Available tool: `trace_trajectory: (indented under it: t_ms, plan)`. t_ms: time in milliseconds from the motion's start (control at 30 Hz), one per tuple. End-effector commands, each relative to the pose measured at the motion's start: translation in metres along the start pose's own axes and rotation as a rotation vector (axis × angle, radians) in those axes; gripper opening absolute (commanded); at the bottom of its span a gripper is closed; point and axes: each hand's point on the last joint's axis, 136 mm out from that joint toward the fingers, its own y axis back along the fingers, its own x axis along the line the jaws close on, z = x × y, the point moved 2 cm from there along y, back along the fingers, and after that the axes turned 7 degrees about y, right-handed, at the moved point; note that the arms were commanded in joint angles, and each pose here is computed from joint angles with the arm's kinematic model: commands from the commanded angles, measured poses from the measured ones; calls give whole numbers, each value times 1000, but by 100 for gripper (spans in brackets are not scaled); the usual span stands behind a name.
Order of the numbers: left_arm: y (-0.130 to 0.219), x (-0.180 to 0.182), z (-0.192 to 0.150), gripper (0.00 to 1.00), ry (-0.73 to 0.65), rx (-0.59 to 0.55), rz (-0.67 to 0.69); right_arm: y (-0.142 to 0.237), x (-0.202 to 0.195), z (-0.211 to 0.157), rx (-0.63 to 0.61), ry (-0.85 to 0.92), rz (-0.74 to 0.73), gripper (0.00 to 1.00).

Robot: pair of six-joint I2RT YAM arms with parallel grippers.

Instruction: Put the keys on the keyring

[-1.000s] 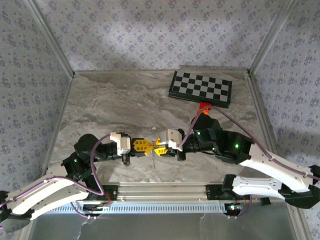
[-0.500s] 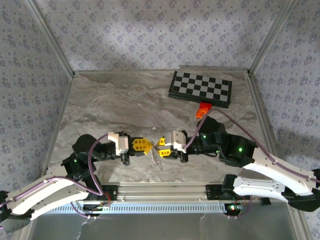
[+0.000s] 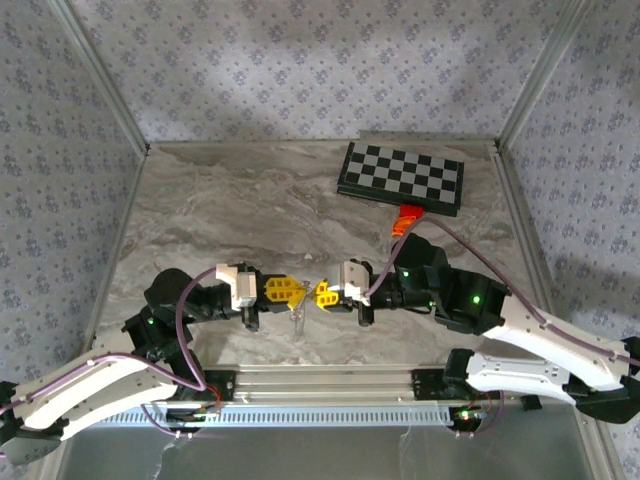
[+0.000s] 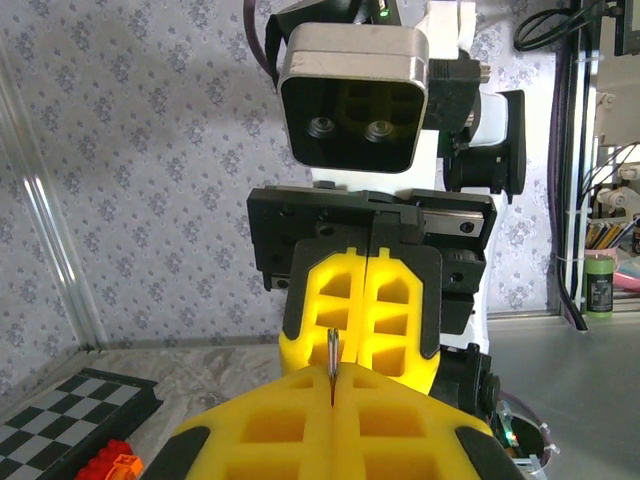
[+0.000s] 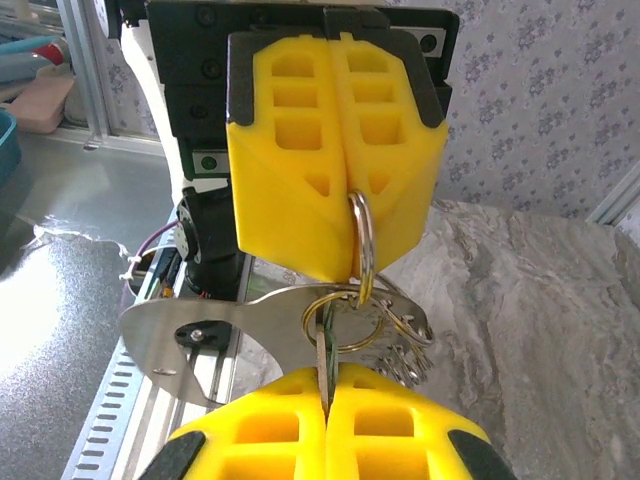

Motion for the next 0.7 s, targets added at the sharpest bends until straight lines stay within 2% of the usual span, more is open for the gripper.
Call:
trace_trajectory:
  t_ms: [0, 667]
  plan:
    - [2, -7, 16, 0, -23, -60, -35, 0, -1, 6, -25, 5, 4, 2]
    - [-1, -1, -1, 0, -13, 16, -8, 15, -10, 12, -74, 5, -70, 0]
